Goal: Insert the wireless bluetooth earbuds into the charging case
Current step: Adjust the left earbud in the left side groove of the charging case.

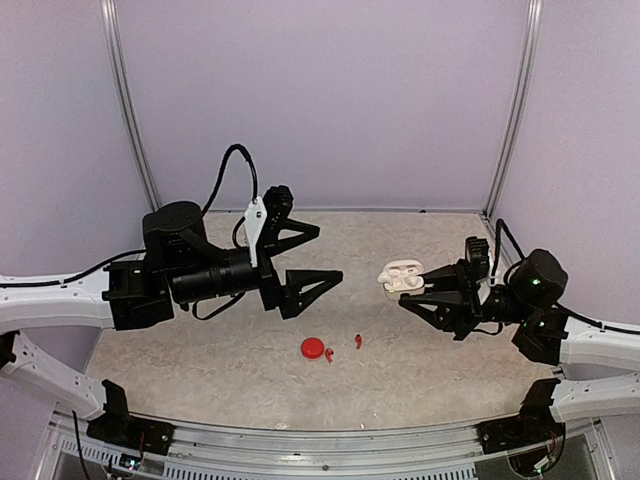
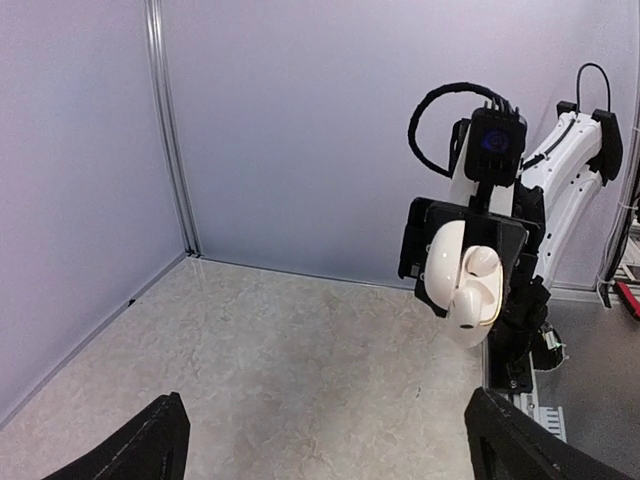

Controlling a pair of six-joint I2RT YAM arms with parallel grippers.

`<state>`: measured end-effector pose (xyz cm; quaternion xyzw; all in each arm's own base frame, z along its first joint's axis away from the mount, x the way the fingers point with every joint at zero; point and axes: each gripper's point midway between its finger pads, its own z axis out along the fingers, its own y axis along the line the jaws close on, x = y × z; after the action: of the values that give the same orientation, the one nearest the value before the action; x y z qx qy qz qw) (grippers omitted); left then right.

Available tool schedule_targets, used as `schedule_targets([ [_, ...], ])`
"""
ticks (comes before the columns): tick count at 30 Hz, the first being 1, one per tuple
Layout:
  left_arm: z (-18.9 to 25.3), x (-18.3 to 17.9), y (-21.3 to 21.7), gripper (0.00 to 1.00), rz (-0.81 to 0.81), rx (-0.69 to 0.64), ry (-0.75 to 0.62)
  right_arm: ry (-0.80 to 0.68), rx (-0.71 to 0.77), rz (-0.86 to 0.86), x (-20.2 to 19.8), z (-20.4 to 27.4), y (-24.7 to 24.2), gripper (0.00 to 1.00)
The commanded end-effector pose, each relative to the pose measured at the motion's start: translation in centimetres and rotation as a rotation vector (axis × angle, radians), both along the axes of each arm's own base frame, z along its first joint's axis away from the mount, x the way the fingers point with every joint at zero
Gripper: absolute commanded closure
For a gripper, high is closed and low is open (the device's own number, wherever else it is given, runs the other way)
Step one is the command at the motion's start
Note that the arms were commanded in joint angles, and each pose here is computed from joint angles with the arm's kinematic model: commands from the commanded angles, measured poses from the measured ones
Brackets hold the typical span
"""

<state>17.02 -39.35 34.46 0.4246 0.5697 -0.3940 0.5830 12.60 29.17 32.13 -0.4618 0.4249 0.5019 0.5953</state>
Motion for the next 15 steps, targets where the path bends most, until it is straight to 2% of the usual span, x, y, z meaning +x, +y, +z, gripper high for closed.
schedule_targets([
  [1, 0.1, 0.3, -0.7, 0.07, 0.041, 0.093, -0.052, 0.043, -0.042, 0.106, -1.6, -0.1, 0.0, 1.0],
  [6, 0.0, 1.0, -2.3, 0.13, 0.091, 0.096, 0.021, 0.052, -0.032, 0.074, -1.0, 0.1, 0.0, 1.0],
  [15, -0.8, 1.2, -4.0, 0.16, 0.082, 0.101, 0.08, 0.06, -0.009, 0.028, -0.2, 0.2, -0.1, 1.0],
])
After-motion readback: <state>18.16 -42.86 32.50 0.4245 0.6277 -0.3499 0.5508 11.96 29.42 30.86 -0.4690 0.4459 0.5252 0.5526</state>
